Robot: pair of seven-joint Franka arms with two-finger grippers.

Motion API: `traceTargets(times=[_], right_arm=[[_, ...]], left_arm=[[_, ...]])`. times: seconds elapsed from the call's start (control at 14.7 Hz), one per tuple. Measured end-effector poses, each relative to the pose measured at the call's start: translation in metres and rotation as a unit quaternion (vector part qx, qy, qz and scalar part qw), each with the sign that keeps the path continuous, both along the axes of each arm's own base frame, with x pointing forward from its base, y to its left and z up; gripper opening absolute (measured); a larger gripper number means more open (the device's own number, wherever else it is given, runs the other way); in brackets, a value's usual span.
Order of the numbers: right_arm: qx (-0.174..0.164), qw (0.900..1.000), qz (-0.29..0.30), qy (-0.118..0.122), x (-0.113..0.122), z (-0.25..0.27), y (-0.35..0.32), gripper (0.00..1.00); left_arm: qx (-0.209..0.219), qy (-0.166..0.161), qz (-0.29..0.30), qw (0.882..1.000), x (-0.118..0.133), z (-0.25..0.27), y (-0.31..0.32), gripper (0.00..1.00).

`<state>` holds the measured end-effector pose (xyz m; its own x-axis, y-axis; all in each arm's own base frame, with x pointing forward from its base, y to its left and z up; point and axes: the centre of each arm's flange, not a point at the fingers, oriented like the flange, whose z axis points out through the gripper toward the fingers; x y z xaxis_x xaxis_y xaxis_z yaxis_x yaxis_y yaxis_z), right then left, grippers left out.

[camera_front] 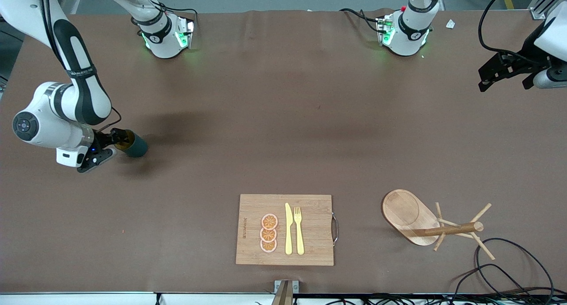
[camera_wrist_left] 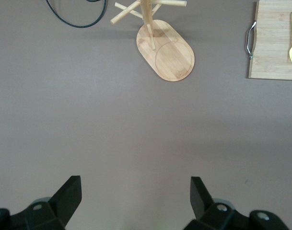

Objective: Pass cup and hang on rack
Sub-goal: 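Reach the right gripper down to the teal mug and grasp it, then lift the teal mug with the right gripper toward the table middle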

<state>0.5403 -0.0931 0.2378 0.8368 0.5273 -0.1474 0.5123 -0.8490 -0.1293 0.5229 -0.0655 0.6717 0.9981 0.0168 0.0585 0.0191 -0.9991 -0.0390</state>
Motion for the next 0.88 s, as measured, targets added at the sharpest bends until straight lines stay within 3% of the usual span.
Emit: traceTargets(times=[0.14,0.61,0.68,0.88], right_arm=[[0.003,1.0,0.012,0.001,-0.002,-0.002,0.001,0.82],[0.005,1.0,0.02,0.004,-0.003,-0.004,0.003,0.09],[0.006,1.0,0.022,0.005,-0.003,-0.004,0.006,0.04],[0.008,1.0,0.025,0.013,0.001,0.0,0.02,0.04]], left_arm=[[-0.001,-0.007,0.0,1.0,0.0,0.007,0.0,1.0],[-0.002,-0.012,0.0,1.0,-0.001,0.012,0.0,1.0],[-0.002,-0.012,0.0,1.0,-0.001,0.012,0.0,1.0],[-0.002,-0.012,0.001,1.0,-0.001,0.012,0.001,1.0]])
